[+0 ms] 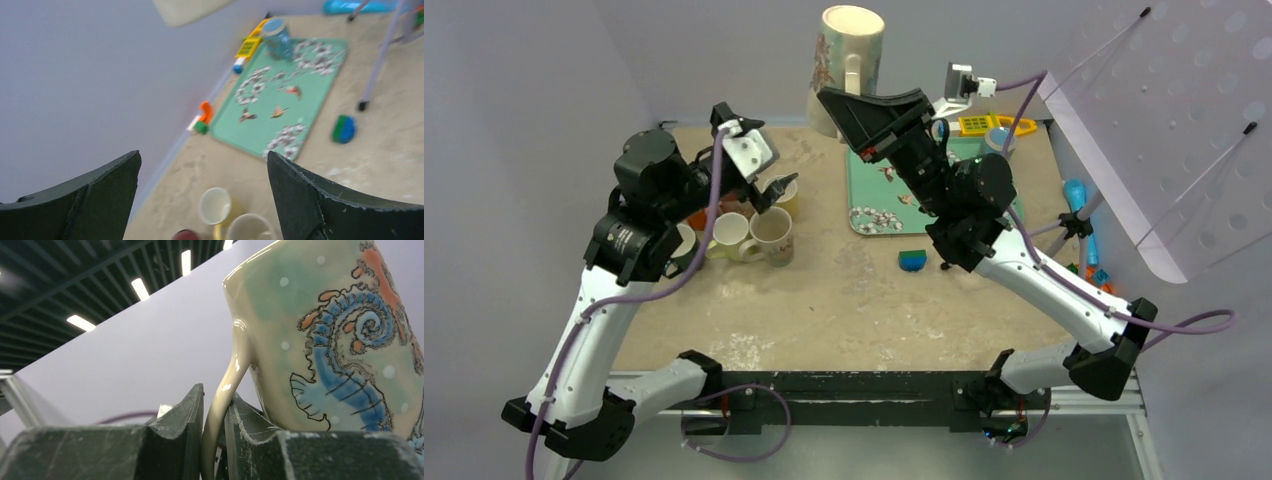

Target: Turn the mug right side up

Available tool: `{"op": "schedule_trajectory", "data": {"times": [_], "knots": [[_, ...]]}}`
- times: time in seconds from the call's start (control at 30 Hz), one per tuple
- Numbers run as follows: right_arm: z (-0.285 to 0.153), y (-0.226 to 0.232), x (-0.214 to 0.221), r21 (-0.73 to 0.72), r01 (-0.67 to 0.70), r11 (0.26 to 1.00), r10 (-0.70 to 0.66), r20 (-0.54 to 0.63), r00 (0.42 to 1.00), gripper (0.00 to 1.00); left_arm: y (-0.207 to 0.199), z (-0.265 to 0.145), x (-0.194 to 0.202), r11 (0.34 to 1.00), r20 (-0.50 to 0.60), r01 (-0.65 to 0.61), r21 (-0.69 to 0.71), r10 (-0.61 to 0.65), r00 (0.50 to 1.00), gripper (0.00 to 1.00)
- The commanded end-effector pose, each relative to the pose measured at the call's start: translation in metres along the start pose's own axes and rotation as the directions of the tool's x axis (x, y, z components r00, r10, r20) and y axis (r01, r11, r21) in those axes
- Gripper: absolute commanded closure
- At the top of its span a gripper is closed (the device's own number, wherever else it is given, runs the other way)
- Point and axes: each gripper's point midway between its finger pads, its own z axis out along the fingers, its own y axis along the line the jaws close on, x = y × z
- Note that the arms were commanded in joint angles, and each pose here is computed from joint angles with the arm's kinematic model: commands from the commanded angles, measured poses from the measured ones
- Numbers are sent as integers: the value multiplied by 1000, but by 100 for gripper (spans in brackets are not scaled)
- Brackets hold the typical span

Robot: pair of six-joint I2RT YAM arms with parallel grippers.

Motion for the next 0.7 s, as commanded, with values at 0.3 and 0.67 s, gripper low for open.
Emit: {"op": "schedule_trajectory", "data": {"times": [0.3, 0.67], "knots": [[19, 35, -67, 11, -28, 1000, 25, 183, 983, 100, 89, -66, -15, 398, -342, -872, -286, 807, 481, 0], [21, 58, -72, -111, -105, 988, 126, 195, 973, 100, 37, -94, -91, 481, 86, -682, -551, 845, 527, 0]]}}
